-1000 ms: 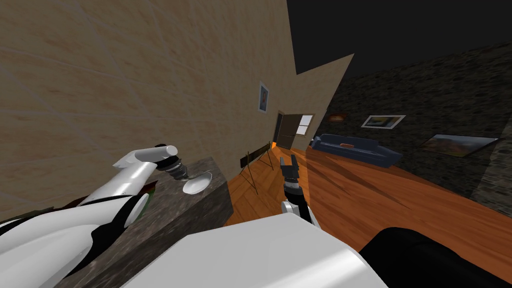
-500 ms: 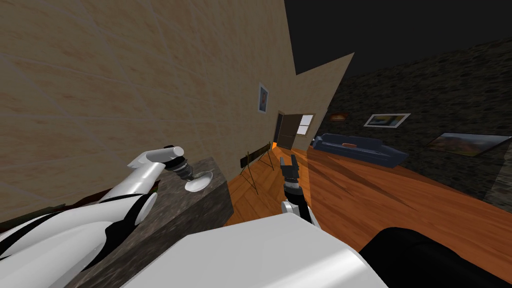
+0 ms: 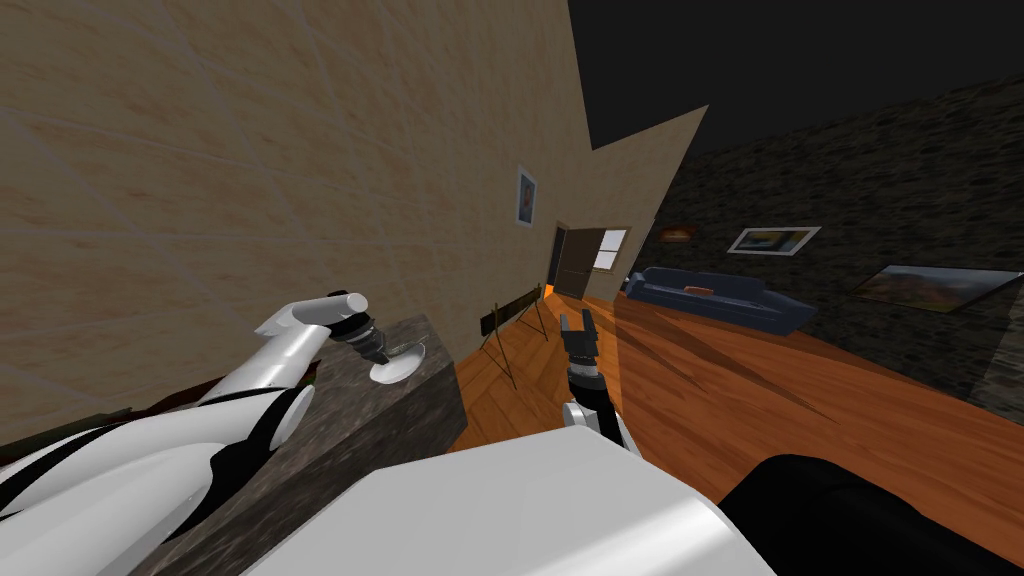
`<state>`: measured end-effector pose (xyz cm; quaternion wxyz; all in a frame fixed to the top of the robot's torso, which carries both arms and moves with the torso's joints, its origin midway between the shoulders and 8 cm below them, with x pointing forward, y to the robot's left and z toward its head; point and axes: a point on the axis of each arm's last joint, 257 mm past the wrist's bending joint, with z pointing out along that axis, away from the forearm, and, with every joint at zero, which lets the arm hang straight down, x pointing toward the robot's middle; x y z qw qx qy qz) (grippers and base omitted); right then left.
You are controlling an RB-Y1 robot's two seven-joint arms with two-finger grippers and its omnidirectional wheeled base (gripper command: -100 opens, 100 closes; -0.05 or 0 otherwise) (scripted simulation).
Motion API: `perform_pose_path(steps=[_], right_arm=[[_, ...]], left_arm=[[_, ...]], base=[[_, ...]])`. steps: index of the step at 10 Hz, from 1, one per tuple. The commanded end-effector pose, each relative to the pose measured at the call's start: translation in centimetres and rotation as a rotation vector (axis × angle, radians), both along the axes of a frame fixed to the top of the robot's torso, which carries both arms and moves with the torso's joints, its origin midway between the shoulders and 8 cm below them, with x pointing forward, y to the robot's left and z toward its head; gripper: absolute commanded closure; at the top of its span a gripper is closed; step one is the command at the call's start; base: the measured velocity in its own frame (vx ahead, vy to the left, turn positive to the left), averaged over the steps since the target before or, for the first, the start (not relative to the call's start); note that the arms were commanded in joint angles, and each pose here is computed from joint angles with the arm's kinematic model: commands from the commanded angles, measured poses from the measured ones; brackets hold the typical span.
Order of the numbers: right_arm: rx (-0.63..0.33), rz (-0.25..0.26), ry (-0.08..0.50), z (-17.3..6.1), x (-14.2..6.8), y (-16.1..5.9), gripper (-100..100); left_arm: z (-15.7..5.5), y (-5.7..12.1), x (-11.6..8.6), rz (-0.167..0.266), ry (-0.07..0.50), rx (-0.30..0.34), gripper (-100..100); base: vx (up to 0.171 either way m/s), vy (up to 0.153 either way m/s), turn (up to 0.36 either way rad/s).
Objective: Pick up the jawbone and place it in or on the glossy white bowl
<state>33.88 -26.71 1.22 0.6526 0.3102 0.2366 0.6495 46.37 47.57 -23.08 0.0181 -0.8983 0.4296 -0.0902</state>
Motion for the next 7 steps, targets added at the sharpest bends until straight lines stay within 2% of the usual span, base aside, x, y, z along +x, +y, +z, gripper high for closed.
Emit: perform_pose_path(steps=[1, 7], right_arm=[[0.0, 0.0, 0.0, 0.0, 0.0, 0.0, 0], [0.0, 0.0, 0.0, 0.0, 0.0, 0.0, 0]], left_arm=[[1.2, 0.1, -0.1, 0.001, -0.002, 0.0, -100], [5.3, 0.6, -0.5, 0.005, -0.007, 0.001, -100]], base=[[0.0, 0.0, 0.0], [0.008, 0.005, 0.001]])
